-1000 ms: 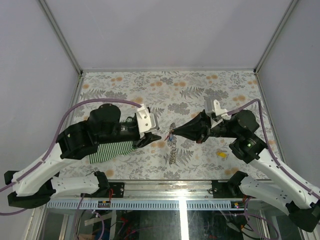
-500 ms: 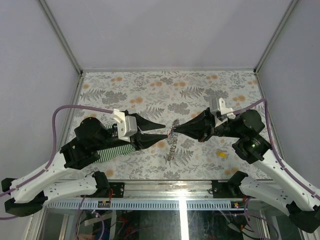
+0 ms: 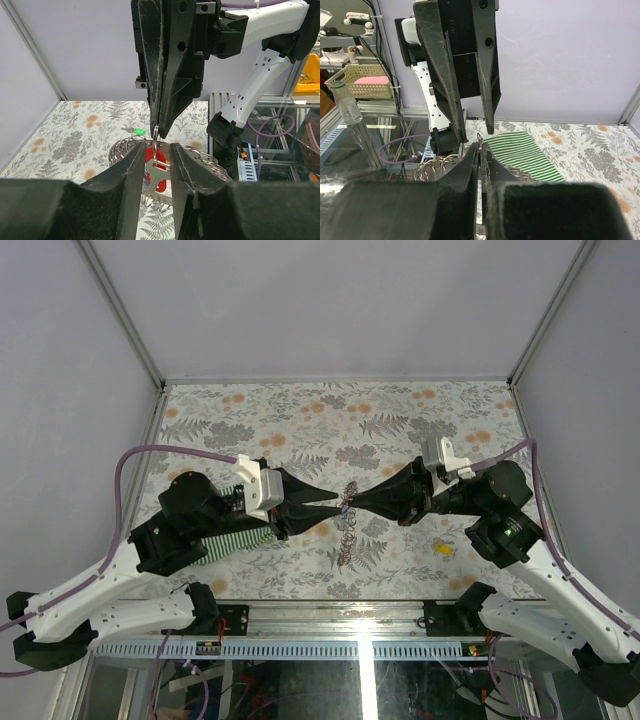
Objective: Put the keys on the keyring
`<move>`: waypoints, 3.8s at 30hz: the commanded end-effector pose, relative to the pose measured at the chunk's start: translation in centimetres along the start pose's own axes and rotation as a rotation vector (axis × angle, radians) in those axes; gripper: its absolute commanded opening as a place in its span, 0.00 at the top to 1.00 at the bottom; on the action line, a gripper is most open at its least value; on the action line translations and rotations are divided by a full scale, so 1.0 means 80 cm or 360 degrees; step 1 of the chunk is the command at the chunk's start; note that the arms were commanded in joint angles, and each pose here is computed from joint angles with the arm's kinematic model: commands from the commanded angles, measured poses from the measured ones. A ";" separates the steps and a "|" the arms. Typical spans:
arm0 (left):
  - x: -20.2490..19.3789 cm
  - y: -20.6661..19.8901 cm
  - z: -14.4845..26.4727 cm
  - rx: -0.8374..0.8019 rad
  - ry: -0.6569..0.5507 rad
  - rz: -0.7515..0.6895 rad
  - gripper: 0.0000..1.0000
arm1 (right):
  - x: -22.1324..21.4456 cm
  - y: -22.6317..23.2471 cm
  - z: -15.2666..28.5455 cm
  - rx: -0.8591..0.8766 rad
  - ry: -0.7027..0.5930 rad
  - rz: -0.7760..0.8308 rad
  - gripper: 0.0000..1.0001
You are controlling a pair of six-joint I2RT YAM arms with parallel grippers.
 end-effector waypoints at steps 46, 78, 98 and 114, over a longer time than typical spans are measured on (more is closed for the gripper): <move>0.018 -0.008 -0.013 -0.0102 -0.0076 -0.0002 1.00 | 0.070 0.008 0.005 -0.0045 -0.0471 0.0179 1.00; 0.037 -0.012 -0.010 -0.0093 -0.0350 0.0109 0.66 | 0.063 0.011 0.000 0.0044 -0.0446 0.0211 1.00; 0.016 -0.011 -0.022 -0.0136 -0.0297 0.0151 0.94 | 0.066 0.014 0.004 0.0030 -0.0453 0.0218 1.00; -0.007 0.001 0.002 -0.0013 0.0513 0.0014 1.00 | 0.046 0.008 0.027 -0.0126 -0.0021 0.0343 0.64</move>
Point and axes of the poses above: each gripper's point midway between its finger pads, its own z axis back along the fingers, its own y axis along the line the jaws close on, x = y × z, the point moved 5 cm from there along z, back along the fingers, and after that the axes turned 10 degrees about z, right-handed, at the moved point
